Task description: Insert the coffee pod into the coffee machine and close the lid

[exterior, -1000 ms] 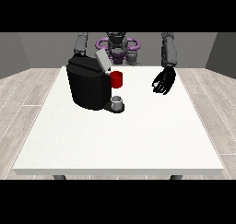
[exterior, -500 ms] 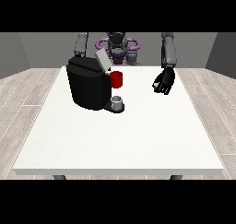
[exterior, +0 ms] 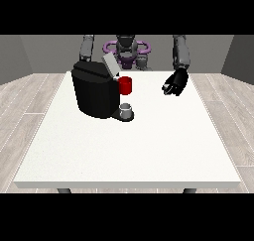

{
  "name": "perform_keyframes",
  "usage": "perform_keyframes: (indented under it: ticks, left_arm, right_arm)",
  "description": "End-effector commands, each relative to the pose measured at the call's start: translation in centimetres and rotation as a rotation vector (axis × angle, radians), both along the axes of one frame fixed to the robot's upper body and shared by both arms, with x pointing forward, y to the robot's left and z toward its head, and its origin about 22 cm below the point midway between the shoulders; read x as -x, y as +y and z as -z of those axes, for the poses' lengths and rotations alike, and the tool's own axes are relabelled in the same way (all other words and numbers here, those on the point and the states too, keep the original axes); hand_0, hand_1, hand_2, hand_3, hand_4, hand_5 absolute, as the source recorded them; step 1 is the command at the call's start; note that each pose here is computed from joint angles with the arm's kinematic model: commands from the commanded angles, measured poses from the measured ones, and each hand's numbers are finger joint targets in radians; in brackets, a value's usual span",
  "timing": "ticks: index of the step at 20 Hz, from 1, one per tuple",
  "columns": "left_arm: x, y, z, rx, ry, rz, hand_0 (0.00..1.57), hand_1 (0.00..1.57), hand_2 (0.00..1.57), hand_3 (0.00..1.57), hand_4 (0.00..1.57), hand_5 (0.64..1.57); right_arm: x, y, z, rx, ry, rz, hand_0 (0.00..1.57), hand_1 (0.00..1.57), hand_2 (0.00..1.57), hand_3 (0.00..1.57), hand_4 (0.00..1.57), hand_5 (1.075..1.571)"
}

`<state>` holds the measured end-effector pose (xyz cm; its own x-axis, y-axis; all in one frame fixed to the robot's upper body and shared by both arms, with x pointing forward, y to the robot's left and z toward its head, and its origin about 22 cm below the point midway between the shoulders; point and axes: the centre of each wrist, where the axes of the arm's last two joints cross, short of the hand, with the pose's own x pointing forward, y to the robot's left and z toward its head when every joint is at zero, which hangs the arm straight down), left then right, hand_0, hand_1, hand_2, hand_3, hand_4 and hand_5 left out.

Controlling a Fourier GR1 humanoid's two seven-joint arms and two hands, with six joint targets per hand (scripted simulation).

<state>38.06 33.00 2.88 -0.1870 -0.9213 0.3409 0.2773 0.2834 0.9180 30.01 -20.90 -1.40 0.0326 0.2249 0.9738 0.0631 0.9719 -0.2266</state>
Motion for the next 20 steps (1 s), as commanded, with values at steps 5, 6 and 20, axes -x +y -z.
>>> perform_keyframes:
  ticks: [5,6,20]
  left_arm:
    - [-1.6,-1.9,-2.0,0.116,0.090,0.047,1.41,1.41,1.40,1.31,0.51,1.571]
    - [-2.0,-2.9,-2.8,0.079,0.064,0.093,1.40,1.40,1.39,1.32,0.50,1.571]
    - [-5.6,-10.0,-10.9,0.103,0.020,0.134,1.34,1.34,1.37,1.35,0.56,1.571]
  right_arm:
    - [1.3,0.5,2.8,0.044,0.107,0.025,0.00,0.00,0.00,0.00,0.00,1.571]
    - [-0.7,-1.1,1.3,0.037,0.083,0.050,0.00,0.00,0.00,0.00,0.00,1.571]
    - [-0.9,0.9,1.3,0.023,0.059,-0.027,0.00,0.00,0.00,0.00,0.00,1.571]
